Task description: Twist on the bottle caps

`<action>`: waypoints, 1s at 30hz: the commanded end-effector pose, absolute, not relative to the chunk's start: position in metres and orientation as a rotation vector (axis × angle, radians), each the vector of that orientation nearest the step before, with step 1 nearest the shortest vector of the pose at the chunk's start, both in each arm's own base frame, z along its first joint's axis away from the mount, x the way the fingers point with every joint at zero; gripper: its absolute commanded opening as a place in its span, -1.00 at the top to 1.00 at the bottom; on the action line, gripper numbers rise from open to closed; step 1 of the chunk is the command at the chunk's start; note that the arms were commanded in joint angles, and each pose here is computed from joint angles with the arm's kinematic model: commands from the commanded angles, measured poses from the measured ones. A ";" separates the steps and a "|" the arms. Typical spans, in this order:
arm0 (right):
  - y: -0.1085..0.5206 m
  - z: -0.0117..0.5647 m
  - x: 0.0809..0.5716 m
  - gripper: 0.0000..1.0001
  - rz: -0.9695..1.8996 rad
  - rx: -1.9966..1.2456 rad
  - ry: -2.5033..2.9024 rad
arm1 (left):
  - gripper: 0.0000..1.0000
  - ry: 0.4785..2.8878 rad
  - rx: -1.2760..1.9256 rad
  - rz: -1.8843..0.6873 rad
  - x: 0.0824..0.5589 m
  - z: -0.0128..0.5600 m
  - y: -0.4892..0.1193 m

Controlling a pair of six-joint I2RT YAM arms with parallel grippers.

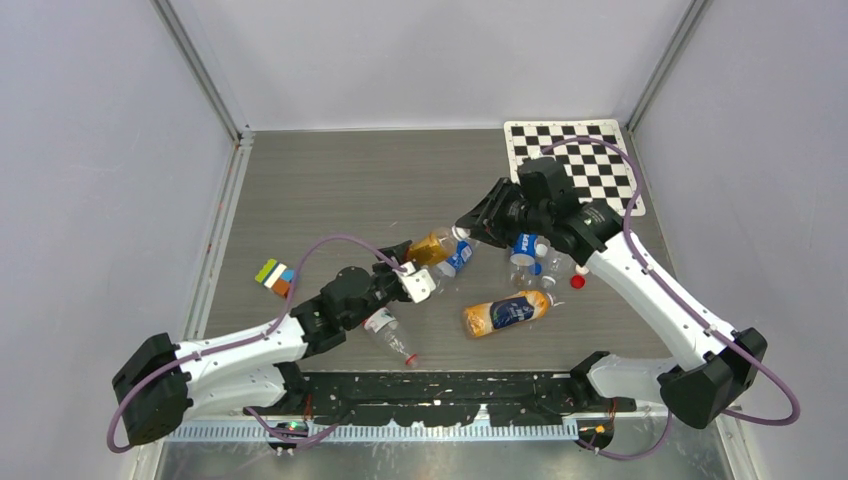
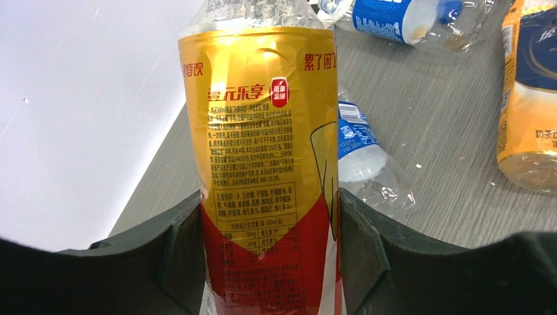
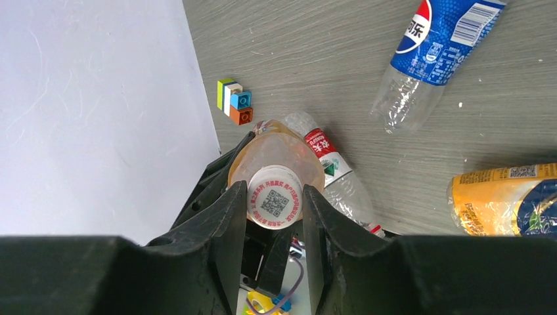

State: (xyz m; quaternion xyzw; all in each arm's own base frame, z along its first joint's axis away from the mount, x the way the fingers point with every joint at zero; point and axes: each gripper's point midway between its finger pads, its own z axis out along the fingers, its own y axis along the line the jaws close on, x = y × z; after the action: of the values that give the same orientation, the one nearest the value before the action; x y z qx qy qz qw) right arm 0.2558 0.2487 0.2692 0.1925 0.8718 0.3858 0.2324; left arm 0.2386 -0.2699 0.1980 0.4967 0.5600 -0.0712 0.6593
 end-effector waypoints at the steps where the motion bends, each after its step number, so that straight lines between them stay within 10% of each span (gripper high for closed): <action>1: 0.253 0.278 0.261 0.48 1.042 0.604 2.380 | 1.00 1.086 1.051 -0.184 0.233 0.248 -0.283; 11: 0.244 0.325 0.264 -0.62 1.027 0.386 2.238 | 1.00 1.142 1.062 -0.154 0.238 0.238 -0.280; 30: 0.195 0.332 0.219 -0.95 0.638 -0.658 1.842 | 1.00 1.327 1.214 -0.484 0.226 0.210 -0.299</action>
State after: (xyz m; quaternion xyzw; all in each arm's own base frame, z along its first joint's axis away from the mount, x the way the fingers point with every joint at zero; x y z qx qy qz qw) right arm 0.2226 0.1897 0.3366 -0.1155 0.8118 0.3026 0.4858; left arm 0.2354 -0.2889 0.1852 0.5253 0.5899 -0.1346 0.5983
